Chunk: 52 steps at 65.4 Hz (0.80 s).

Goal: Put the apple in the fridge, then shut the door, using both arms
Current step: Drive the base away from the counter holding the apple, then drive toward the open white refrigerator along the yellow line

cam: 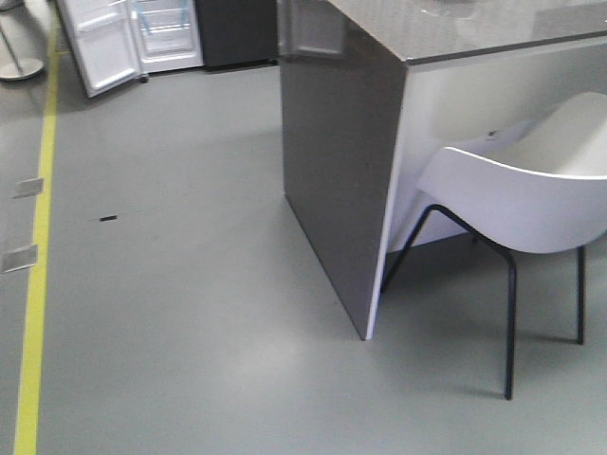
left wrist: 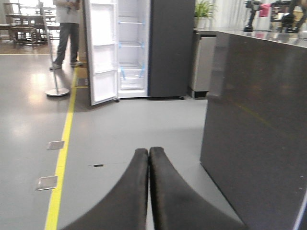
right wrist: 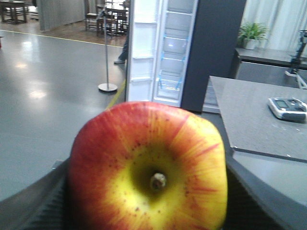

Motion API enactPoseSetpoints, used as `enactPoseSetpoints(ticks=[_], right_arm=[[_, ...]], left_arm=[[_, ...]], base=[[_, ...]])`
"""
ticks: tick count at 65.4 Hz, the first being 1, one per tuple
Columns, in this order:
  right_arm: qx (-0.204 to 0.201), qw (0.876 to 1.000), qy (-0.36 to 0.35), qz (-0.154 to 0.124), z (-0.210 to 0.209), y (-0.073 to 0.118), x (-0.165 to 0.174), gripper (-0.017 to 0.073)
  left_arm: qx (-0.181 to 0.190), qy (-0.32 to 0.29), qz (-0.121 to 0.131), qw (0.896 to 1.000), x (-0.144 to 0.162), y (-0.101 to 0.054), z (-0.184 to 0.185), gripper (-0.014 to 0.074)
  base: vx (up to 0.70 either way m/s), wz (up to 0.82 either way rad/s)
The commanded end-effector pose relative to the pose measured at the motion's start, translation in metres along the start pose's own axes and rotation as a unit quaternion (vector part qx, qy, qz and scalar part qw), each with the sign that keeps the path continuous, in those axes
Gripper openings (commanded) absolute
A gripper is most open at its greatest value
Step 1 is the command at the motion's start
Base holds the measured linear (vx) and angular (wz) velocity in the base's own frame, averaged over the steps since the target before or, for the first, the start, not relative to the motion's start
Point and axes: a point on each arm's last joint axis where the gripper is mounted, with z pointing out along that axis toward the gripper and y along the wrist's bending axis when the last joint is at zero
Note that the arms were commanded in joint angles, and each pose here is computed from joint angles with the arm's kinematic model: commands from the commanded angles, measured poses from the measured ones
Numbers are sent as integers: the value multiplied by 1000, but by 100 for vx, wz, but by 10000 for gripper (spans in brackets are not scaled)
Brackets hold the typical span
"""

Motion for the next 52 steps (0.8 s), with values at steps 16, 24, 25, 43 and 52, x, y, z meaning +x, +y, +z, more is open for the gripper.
enactPoseSetpoints(ticks=[16,24,25,43,52], right_arm=[[10,999,-46,1,-2,-1,-11,223],[10,999,-46,1,-2,-1,-11,223],[10,999,-46,1,-2,-1,-11,223],[10,999,-46,1,-2,-1,-11,223],[10,999,-46,1,-2,-1,-11,223]], left_arm=[[10,-50,-7,999,-13,-2,-3,-6],[10,-50,-7,999,-13,-2,-3,-6],[10,-50,-7,999,-13,-2,-3,-6],[10,-50,-7,999,-13,-2,-3,-6],[10,-50,-7,999,-13,-2,-3,-6]], base=[[9,37],[10,39],[10,40],[10,37],[10,30]])
